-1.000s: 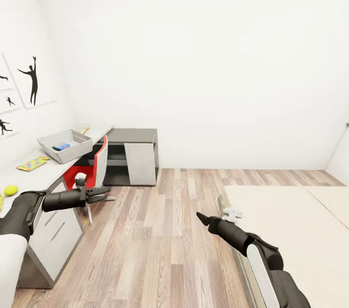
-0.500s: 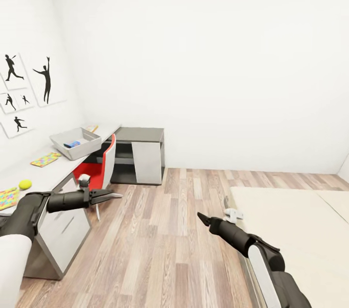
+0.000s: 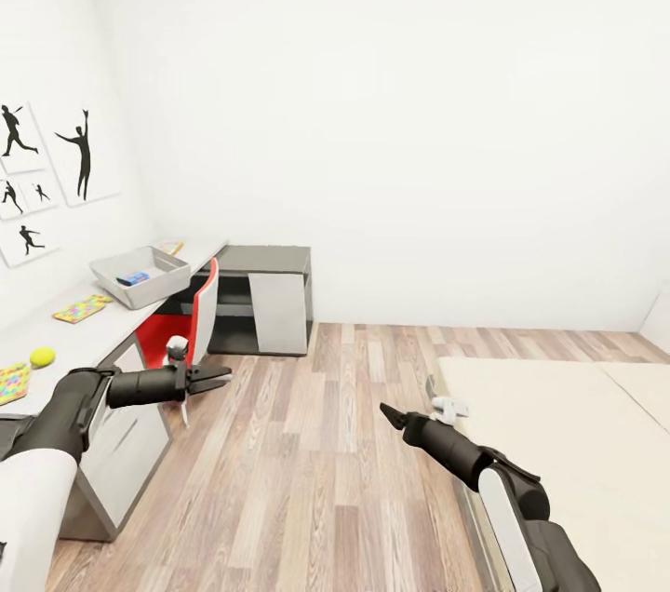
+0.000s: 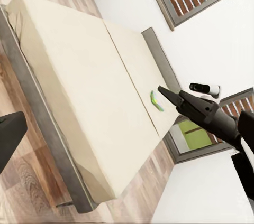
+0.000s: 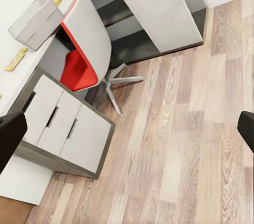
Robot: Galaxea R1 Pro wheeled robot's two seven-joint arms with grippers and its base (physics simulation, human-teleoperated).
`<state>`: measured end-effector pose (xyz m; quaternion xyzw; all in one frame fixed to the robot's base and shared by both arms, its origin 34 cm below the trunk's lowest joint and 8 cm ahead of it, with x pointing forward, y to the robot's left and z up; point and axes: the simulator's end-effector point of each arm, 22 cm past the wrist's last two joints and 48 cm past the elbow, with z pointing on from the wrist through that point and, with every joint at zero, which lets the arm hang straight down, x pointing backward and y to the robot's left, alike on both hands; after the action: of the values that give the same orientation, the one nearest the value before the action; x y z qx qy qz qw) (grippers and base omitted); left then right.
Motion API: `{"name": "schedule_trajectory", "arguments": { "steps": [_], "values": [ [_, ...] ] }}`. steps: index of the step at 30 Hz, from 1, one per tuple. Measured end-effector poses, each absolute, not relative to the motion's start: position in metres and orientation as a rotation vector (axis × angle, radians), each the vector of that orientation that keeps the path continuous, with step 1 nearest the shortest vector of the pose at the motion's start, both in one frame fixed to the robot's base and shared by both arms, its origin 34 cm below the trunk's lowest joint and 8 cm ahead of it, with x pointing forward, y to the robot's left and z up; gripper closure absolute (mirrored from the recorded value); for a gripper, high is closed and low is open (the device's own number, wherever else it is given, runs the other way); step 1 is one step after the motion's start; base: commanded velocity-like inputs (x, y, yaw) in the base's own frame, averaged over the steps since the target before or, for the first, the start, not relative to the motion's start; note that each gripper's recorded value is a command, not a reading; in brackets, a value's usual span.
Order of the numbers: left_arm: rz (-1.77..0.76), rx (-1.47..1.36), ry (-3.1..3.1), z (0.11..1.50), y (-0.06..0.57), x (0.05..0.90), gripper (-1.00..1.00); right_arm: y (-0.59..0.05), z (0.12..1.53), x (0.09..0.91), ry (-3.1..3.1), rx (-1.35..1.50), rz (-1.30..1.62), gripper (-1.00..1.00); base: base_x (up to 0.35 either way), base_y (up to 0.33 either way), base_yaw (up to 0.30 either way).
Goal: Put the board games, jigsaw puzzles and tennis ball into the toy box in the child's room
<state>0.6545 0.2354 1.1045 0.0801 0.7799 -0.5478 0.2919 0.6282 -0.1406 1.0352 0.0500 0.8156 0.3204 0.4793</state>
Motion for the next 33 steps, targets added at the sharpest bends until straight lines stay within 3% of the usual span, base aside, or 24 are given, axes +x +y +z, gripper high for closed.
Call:
{"name": "schedule_trajectory", "arguments": {
  "steps": [8,33],
  "values": [
    [-1.460,0.230,2.083,1.1053,0.2313,0.6529,-1.00,-0.1368,1.0376,0.6274,1.988,0.113,0.785,-1.00,-0.012,0.008,-0.124],
    [-1.463,0.232,2.081,1.1056,0.2299,0.6529,-1.00,-0.1344,1.0383,0.6274,1.988,0.112,0.784,-1.00,-0.070,-0.007,-0.003]
  ]
}}
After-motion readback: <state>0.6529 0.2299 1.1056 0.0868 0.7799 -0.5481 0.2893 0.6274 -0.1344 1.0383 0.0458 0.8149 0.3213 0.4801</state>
